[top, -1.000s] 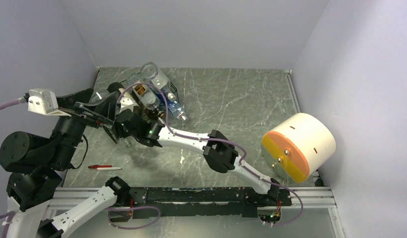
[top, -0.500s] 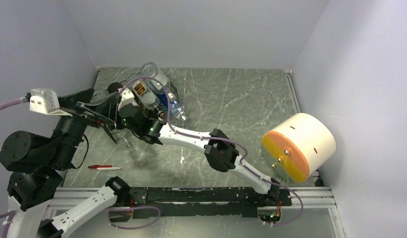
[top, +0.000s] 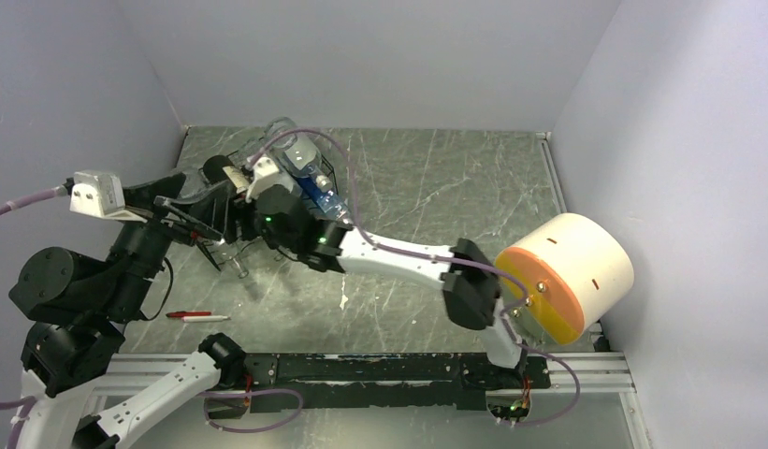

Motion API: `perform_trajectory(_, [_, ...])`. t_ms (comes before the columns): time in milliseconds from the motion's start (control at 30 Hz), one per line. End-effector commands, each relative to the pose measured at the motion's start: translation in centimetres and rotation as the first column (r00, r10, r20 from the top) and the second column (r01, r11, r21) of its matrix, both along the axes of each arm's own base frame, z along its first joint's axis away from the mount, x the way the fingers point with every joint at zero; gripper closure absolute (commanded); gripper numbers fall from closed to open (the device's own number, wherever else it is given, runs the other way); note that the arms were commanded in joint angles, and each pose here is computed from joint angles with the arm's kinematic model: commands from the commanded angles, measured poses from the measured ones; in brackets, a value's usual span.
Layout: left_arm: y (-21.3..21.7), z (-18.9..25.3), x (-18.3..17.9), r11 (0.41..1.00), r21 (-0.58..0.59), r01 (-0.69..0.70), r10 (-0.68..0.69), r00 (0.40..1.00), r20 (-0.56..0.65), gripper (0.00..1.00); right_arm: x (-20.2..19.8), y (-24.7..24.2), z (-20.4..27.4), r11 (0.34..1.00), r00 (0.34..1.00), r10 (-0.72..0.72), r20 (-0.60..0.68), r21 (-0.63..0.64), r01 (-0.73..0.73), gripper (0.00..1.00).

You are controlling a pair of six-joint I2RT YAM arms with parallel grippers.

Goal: Put the wine bottle on the wine rack

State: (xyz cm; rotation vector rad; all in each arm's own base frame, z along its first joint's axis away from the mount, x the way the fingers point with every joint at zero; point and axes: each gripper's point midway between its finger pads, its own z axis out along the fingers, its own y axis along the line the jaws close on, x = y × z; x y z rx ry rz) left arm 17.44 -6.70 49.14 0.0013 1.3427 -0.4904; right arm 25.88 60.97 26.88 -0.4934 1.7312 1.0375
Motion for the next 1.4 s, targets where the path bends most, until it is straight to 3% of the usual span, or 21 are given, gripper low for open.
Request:
perform_trajectory(0, [0.7, -2.4, -0.1, 0.999, -0.006, -0.032, 0.031, 0.997, -0.070, 0.06, -1.0, -5.7, 2.5, 0.999, 0.998, -0.049, 0.042, -0.017, 0.050, 0.35])
perform_trajectory(167, [1.3, -6.2, -0.1, 0.998, 0.002, -0.067, 0.066, 0.984, -0.166, 0.06, -1.6, -14.9, -2.1, 0.957, 0.979, -0.200, 0.027, -0.211, 0.201, 0.32])
perform_trajectory(300, [1.3, -9.1, -0.5, 0.998, 0.018, -0.055, 0.058, 0.972, -0.226, 0.06, -2.3, -22.5, -2.3, 0.895, 0.943, -0.332, 0.038, -0.303, 0.327, 0.29])
perform_trajectory(533, [2.0, -10.4, -2.2, 0.999, 0.032, -0.025, 0.033, 0.964, -0.263, 0.06, -3.0, -35.8, 1.2, 0.734, 0.799, -0.588, 0.121, -0.335, 0.591, 0.26])
perform_trajectory(700, [3.2, -8.9, -4.0, 0.999, 0.047, -0.009, 0.019, 0.978, -0.209, 0.06, -4.1, -43.4, 6.8, 0.648, 0.693, -0.706, 0.146, -0.262, 0.715, 0.26])
perform_trajectory(1000, [4.6, -4.1, -6.0, 0.999, 0.045, 0.000, 0.003, 0.997, -0.078, 0.06, -5.7, -48.1, 12.7, 0.688, 0.695, -0.705, 0.142, -0.100, 0.719, 0.26])
perform_trajectory(1233, [4.5, -3.6, -5.9, 0.999, 0.053, 0.003, 0.000, 0.998, -0.070, 0.06, -6.1, -48.7, 14.0, 0.700, 0.701, -0.700, 0.135, -0.059, 0.711, 0.27])
perform_trajectory(1367, [4.5, -3.9, -5.8, 0.998, 0.055, 0.000, 0.004, 0.997, -0.081, 0.06, -6.4, -48.0, 14.2, 0.741, 0.737, -0.662, 0.136, -0.030, 0.671, 0.25])
